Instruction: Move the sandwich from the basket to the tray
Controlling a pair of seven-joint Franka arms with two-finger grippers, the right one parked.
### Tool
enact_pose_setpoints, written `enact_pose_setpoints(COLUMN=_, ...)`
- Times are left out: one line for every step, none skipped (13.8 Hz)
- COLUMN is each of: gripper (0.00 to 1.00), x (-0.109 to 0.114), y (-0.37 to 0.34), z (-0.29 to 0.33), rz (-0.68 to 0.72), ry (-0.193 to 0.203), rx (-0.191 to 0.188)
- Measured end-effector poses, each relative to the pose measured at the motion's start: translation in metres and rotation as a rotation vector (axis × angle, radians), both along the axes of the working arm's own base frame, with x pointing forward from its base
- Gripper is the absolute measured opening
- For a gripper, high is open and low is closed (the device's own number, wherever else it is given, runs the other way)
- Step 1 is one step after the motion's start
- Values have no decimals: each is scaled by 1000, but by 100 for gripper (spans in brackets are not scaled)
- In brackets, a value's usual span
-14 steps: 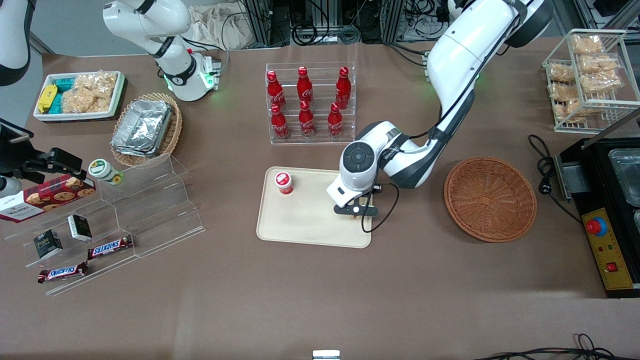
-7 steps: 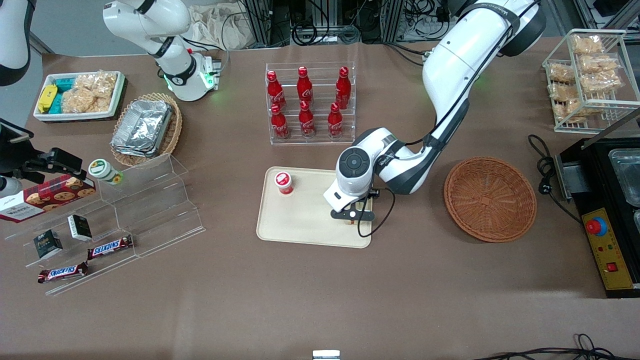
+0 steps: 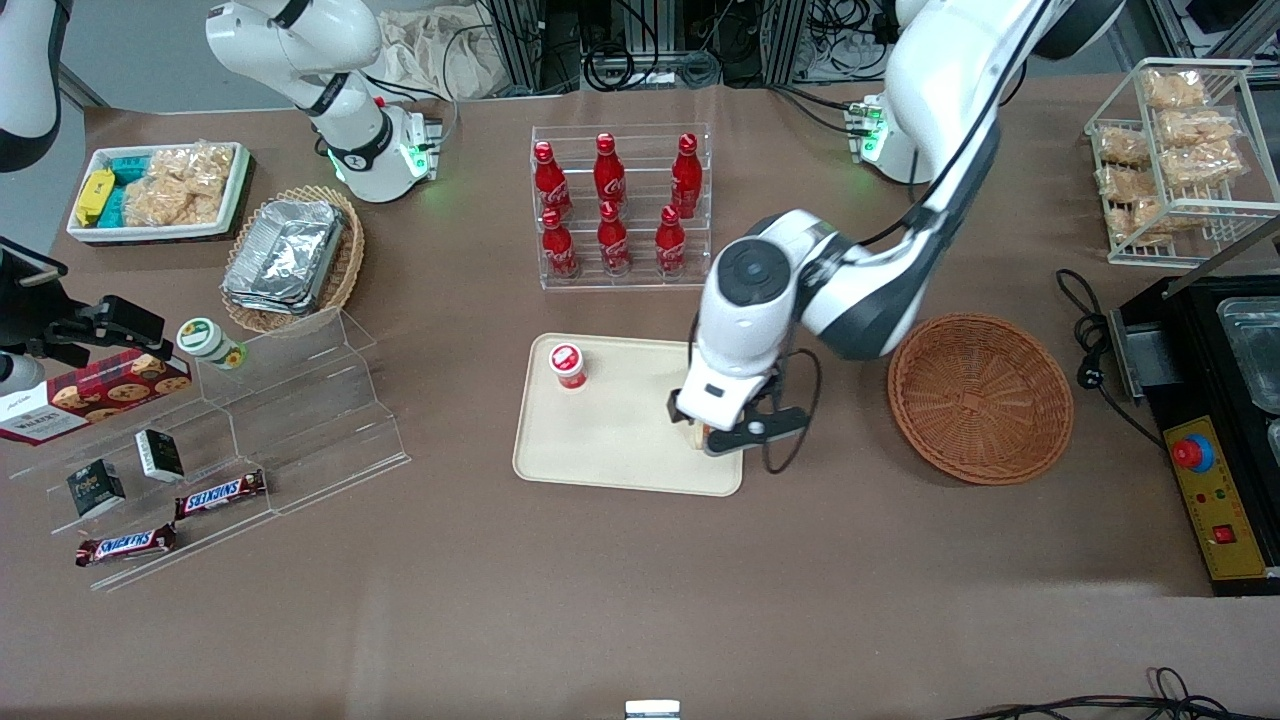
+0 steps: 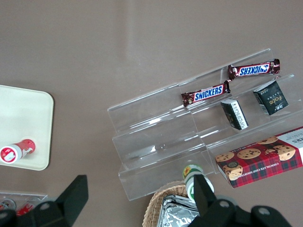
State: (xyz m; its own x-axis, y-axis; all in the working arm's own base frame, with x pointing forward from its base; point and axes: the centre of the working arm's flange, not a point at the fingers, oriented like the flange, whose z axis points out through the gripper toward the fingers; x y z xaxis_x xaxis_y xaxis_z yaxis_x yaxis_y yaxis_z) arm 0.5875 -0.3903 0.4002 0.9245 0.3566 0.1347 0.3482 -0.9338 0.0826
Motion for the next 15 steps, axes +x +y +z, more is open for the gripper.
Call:
enact_pose_setpoints(gripper=100, x=6, y=21, z=25, rz=48, ry=-9, rx=-1)
enact_pose_setpoints(gripper=100, x=10, y=42, z=48, rz=89, ry=-15, rx=-1)
enact_pose_setpoints(gripper=100, x=11, y=60, z=69, rz=111, ry=-15, rx=12)
enact_pose_setpoints(gripper=100, x=8, y=77, z=88, rz=111, ry=-4, rx=38)
enact_pose_setpoints(gripper=100, x=5, y=94, z=103, rz=97, ry=11, rx=70)
enact_pose_setpoints(gripper=100, x=3, y=113, z=115, rz=74, ry=26, rx=97)
enact_pose_setpoints(gripper=100, x=4, y=134, z=125, rz=48, ry=45, rx=113)
enact_pose_setpoints(gripper=100, x=6, y=156, z=132, rz=22, ry=67, rx=120)
enact_pose_setpoints(gripper=100, x=9, y=178, z=138, rz=-6, ry=88, rx=121)
enact_pose_setpoints(gripper=100, x=10, y=200, z=144, rz=-33, ry=105, rx=125)
enact_pose_setpoints(gripper=100, x=9, y=219, z=151, rz=-61, ry=122, rx=130)
enact_pose_setpoints(gripper=100, x=6, y=235, z=161, rz=-91, ry=136, rx=128)
enact_pose_setpoints(gripper=100, x=0, y=250, z=172, rz=-122, ry=149, rx=122)
enact_pose_setpoints(gripper=100, x=-6, y=265, z=184, rz=-154, ry=162, rx=117)
enact_pose_setpoints(gripper=100, x=-13, y=278, z=195, rz=-186, ry=171, rx=115)
